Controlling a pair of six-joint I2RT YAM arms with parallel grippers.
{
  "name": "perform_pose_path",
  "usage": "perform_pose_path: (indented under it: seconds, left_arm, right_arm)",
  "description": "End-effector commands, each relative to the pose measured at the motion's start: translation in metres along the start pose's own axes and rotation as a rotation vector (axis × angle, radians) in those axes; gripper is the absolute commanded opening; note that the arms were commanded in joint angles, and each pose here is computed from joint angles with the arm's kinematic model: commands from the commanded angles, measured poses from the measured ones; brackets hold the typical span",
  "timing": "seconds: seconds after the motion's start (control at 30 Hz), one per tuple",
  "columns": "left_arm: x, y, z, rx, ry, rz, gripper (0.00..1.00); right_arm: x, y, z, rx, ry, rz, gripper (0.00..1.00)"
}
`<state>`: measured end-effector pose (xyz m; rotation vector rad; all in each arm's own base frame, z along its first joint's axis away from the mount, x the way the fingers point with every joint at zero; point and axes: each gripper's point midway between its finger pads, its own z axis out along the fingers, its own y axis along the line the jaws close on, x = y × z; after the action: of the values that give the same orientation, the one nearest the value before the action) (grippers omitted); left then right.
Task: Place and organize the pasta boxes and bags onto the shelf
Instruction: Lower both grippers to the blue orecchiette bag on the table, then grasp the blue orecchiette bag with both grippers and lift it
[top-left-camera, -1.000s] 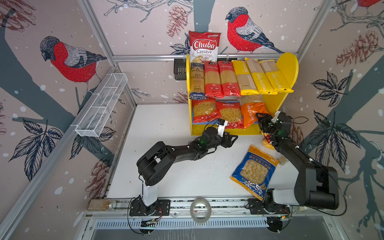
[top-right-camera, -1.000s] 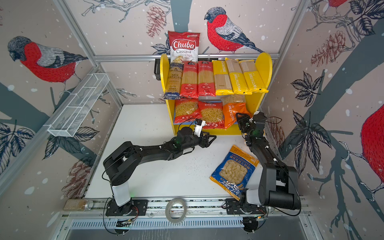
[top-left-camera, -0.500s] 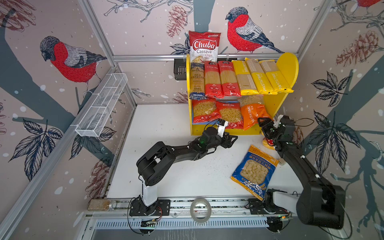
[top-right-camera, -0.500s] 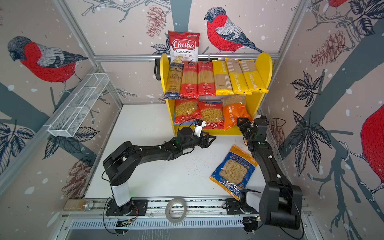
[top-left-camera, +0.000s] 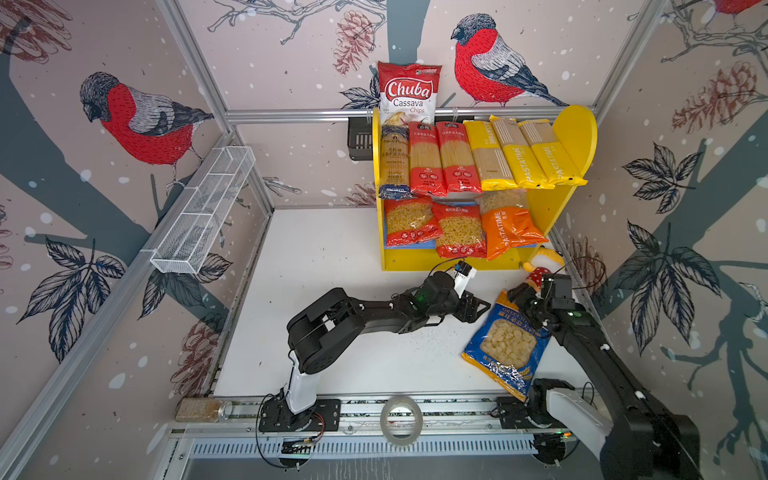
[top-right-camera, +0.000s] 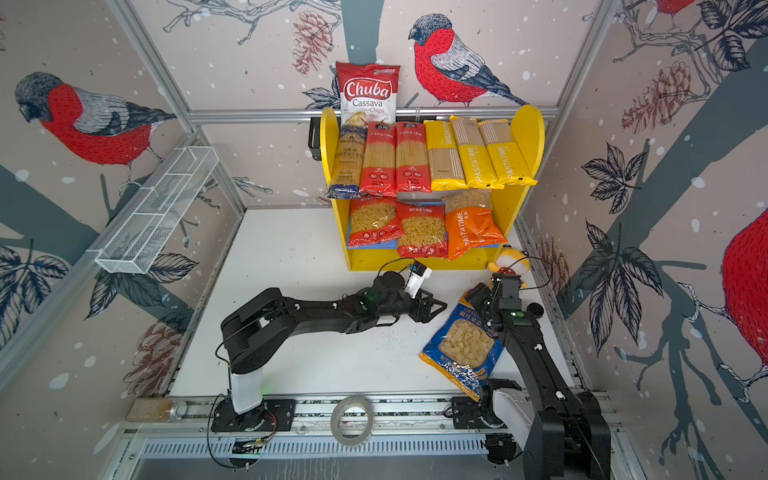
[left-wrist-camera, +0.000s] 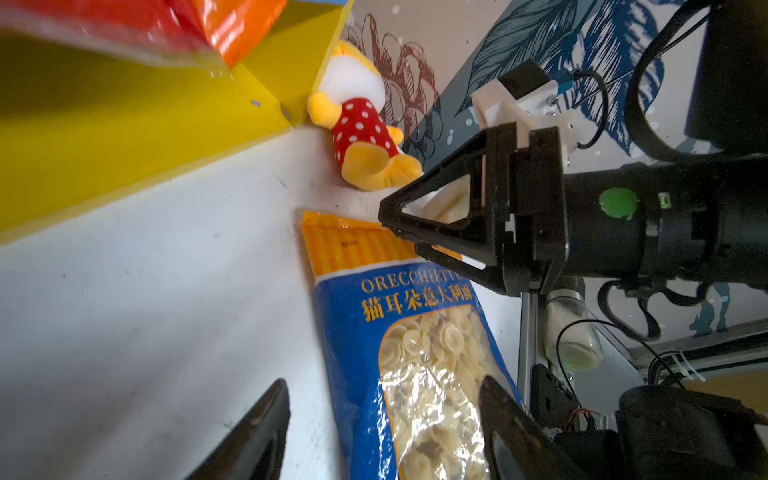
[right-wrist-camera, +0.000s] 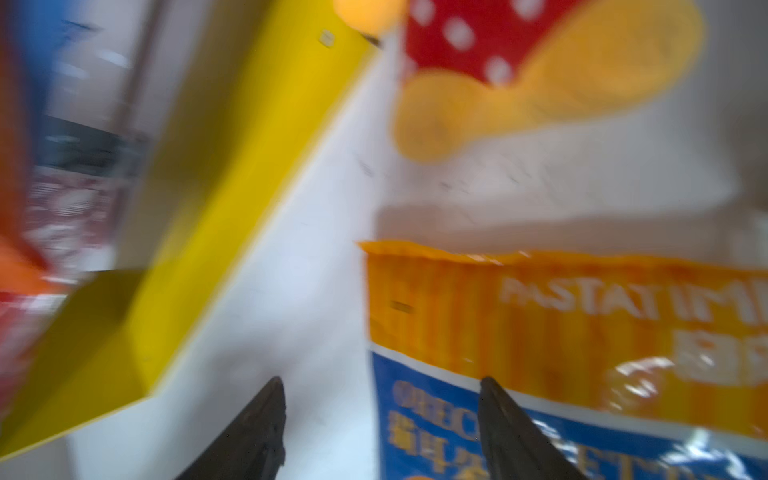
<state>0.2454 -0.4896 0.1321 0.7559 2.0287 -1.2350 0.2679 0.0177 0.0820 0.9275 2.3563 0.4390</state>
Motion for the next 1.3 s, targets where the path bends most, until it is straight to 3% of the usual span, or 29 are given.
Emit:
perform_pose_path:
  seconds: [0.0, 0.13, 0.4, 0.67, 0.87, 1.0, 1.13, 1.27]
  left_arm:
    - [0.013, 0.0, 0.002, 0.006, 0.032, -0.041, 0.71]
    - [0.019, 0.007, -0.002, -0.03, 0.034, -0.052, 0.71]
    - [0.018, 0.032, -0.033, -0.149, 0.005, -0.079, 0.71]
    - [0.012, 0.053, -0.061, -0.239, -0.023, -0.143, 0.7]
    - [0.021, 0.047, -0.059, -0.22, -0.019, -0.198, 0.71]
    - [0.039, 0.043, -0.051, -0.221, 0.003, -0.25, 0.72]
    - [0.052, 0.044, -0.047, -0.21, 0.02, -0.309, 0.73]
    - [0.063, 0.04, -0.04, -0.163, 0.051, -0.346, 0.73]
  right_arm:
    - [0.014, -0.023, 0.009, 0.098, 0.007, 0.017, 0.73]
    - [0.043, -0.012, 0.025, 0.032, 0.093, 0.002, 0.69]
    - [0.089, 0.055, 0.043, -0.15, 0.174, -0.028, 0.68]
    - [0.082, 0.133, 0.047, -0.315, 0.244, -0.154, 0.69]
    - [0.033, 0.085, 0.015, -0.248, 0.167, -0.223, 0.77]
    - [0.005, 0.03, 0.002, -0.137, 0.065, -0.175, 0.96]
    - [0.009, 0.001, 0.006, -0.075, 0.058, -0.126, 0.98]
    - [0.031, -0.001, 0.018, -0.088, 0.145, -0.122, 0.94]
